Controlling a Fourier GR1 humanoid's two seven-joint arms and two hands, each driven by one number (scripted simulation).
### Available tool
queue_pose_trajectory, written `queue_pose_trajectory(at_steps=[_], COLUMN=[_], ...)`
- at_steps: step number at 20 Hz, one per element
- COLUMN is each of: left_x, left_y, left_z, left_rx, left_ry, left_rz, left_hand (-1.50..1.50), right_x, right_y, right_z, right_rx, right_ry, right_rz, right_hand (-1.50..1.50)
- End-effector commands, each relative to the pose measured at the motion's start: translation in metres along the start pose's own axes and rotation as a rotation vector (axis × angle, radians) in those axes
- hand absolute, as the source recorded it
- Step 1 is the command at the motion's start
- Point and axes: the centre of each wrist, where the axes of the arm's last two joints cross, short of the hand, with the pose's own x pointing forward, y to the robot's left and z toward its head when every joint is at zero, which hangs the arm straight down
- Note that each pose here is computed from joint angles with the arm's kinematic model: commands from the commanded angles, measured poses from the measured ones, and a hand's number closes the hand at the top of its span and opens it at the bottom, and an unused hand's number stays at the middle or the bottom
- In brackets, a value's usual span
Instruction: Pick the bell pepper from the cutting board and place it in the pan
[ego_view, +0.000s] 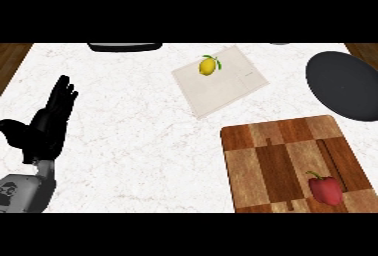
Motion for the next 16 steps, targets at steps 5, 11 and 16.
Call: queue_pose_trajectory(at_steps=[5,11,16], left_x=[-0.018,0.004,-0.012], left_y=[-0.012,-0.01,-0.015], left_z=[-0.001,-0.011,0.01], left_rx=[-0.026,-0.015,-0.034], left_ry=[0.008,-0.019,-0.006], left_rz=[0.003,-0.004,0.011], left_hand=[0.0,0.0,0.0], right_x=[0.052,0.073,0.079], right_y=[0.033,0.04,0.068], right_z=[-0.022,-0.035,-0.025], right_rx=[0.079,0.16,0.207], right_ry=[-0.032,-0.048,0.083], right_rz=[-0.028,-0.068,-0.032], right_hand=[-1.5,-1.5,-1.5])
